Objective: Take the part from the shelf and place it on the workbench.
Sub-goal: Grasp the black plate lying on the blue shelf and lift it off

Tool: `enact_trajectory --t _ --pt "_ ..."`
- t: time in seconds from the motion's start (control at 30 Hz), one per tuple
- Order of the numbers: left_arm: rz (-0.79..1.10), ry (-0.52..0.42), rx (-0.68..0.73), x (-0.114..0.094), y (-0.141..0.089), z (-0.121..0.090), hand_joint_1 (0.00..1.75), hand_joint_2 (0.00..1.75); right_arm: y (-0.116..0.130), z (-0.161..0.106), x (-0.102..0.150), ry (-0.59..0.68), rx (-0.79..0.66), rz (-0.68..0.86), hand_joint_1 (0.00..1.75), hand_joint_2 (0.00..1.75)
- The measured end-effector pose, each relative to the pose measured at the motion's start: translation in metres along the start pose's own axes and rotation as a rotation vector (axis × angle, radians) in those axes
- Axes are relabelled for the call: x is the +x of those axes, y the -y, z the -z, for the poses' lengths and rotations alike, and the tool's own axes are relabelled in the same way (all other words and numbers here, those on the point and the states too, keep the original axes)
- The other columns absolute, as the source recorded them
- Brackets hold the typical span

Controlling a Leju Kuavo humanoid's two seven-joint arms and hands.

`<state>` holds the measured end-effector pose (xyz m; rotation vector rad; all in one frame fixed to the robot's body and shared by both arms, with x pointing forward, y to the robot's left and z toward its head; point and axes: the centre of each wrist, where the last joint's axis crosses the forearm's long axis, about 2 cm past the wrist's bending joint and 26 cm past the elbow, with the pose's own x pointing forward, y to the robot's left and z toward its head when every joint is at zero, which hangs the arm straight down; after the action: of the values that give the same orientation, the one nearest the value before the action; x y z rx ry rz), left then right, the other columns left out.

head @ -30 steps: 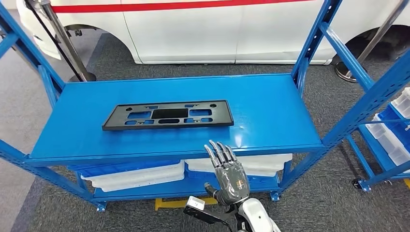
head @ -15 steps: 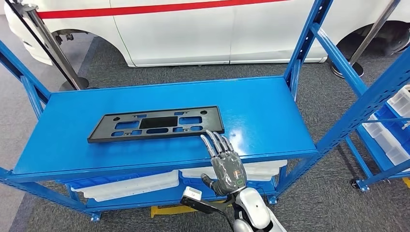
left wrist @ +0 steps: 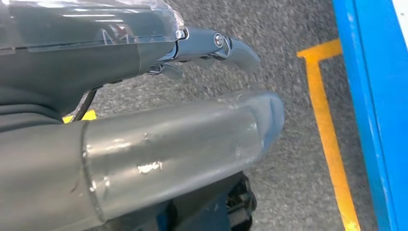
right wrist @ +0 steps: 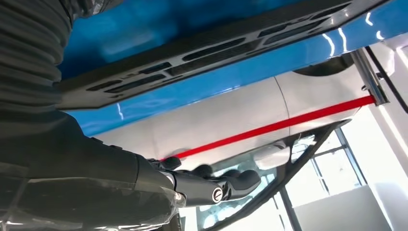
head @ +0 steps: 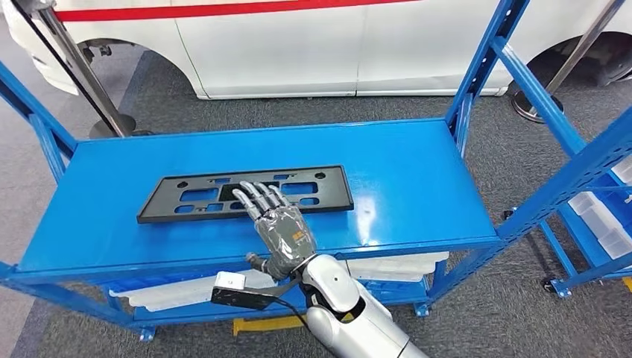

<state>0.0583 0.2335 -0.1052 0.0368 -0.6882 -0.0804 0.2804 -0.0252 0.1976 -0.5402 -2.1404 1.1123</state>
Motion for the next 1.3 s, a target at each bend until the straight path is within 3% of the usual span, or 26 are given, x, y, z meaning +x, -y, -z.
enact_trajectory --t 0.5,0.83,1.3 --pt "0.0 0.009 -0.013 0.004 -0.002 0.003 0.0 0.0 -0.033 0.003 -0.005 -0.058 0.11 0.015 0.0 1.75" --pt "-0.007 0.004 -0.021 0.005 -0.003 0.004 0.0 0.0 -0.052 -0.01 -0.025 -0.134 0.164 -0.031 0.0 1.75" --pt "-0.006 -0.004 -0.016 0.004 -0.005 0.004 0.0 0.0 -0.06 -0.019 -0.041 -0.187 0.144 -0.083 0.0 1.75"
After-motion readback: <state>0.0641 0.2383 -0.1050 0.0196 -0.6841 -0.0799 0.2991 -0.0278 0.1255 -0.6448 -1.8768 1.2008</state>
